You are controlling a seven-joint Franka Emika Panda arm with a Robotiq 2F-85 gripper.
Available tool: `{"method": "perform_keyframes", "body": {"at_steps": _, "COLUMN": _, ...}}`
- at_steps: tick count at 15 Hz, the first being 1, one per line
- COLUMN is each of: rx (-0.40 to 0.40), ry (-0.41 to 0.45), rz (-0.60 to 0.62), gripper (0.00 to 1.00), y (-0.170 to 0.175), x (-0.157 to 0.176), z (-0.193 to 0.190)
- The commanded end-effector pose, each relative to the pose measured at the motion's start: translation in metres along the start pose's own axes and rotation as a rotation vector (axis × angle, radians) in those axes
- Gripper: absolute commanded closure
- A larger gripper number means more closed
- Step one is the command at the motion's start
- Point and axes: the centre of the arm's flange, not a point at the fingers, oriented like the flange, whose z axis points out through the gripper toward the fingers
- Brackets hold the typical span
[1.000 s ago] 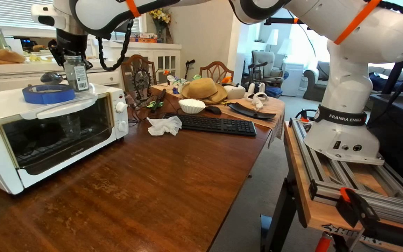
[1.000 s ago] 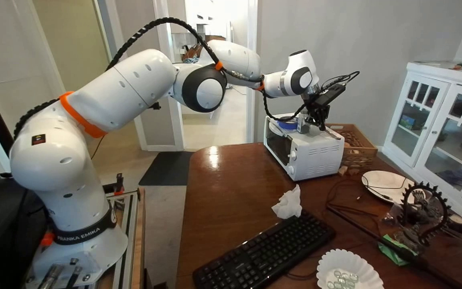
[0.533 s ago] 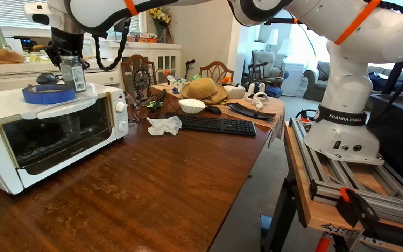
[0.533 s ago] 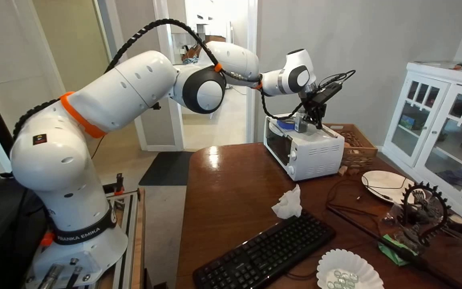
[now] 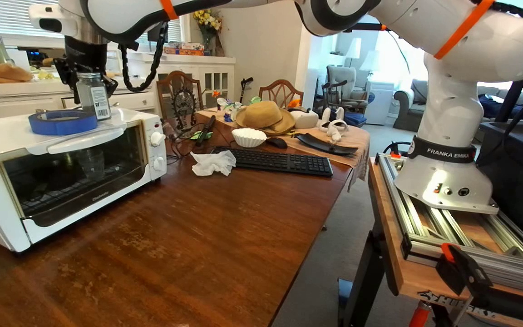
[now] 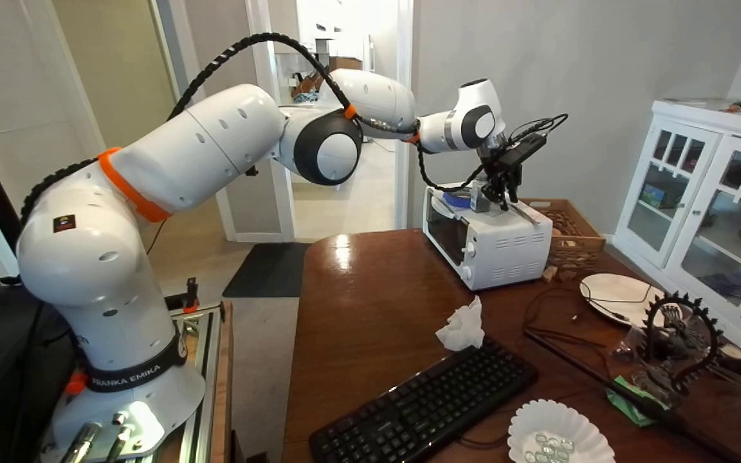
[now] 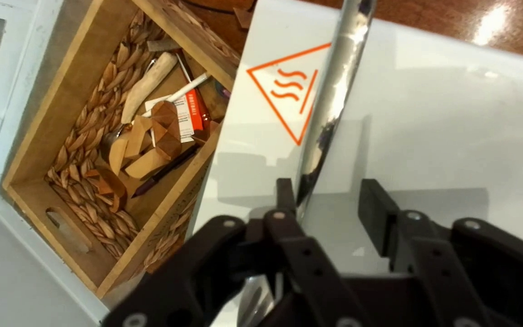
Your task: Put the spoon on top of the oven grill
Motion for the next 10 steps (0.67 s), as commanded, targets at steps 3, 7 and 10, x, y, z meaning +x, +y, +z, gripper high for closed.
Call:
{"method": "perform_keyframes", "body": {"at_steps": 3, "rx": -0.001, "ry": 0.005, "rz": 0.004, "gripper": 0.09, "y": 0.02, "x": 0.001, "z": 0.003}}
{"method": "perform_keyframes", "body": {"at_steps": 7, "rx": -0.023, "ry": -0.034, "rz": 0.047, "gripper": 0.0, "y": 0.015, "x": -0.016, "z": -0.019}}
{"method": "perform_keyframes", "body": {"at_steps": 10, "rx": -0.041, "ry": -0.092, "rz": 0.105, "gripper": 0.0, "y": 0.01, "x": -0.034, "z": -0.036}}
